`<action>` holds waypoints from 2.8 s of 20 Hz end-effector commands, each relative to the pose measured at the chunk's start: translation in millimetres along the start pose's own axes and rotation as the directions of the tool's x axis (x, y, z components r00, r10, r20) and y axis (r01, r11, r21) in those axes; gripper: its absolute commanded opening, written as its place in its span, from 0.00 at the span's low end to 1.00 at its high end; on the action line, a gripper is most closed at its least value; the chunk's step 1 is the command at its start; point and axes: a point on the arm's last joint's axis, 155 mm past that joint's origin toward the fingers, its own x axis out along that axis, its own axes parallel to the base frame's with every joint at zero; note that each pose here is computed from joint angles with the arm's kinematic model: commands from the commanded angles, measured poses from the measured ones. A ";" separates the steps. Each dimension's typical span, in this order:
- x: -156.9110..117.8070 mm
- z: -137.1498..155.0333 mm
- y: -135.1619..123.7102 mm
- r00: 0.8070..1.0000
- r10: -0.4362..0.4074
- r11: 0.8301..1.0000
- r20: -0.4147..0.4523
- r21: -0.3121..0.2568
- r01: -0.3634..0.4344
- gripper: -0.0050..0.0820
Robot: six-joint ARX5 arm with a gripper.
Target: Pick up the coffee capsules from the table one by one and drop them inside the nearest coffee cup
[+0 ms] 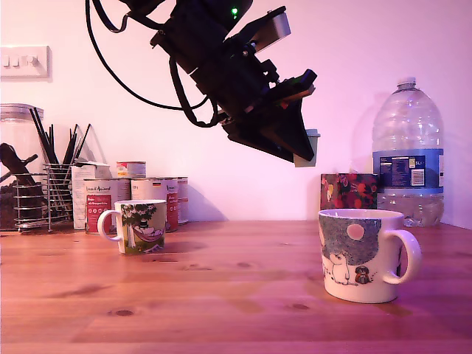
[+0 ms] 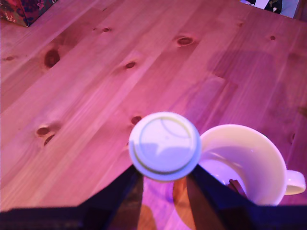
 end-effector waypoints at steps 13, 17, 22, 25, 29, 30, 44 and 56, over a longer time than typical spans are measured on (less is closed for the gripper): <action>0.1 -9.8 -61.1 0.994 -0.094 0.994 -0.050 0.056 0.097 0.29; -0.3 -17.7 -61.6 0.992 -0.096 0.994 -0.082 0.050 0.101 0.29; 0.3 -24.5 -65.9 0.988 -0.099 0.993 -0.115 0.050 0.105 0.29; 6.2 -25.6 -67.8 0.982 -0.102 0.993 -0.160 0.044 0.110 0.29; 26.6 -27.3 -65.2 0.962 -0.088 0.994 -0.257 0.035 0.100 0.29; 30.9 -27.4 -65.6 0.957 -0.088 0.994 -0.276 0.035 0.101 0.29; 41.1 -40.5 -72.6 0.927 -0.102 0.992 -0.362 0.030 0.120 0.29; 44.1 -31.7 -73.5 0.939 -0.107 0.991 -0.327 0.046 0.129 0.65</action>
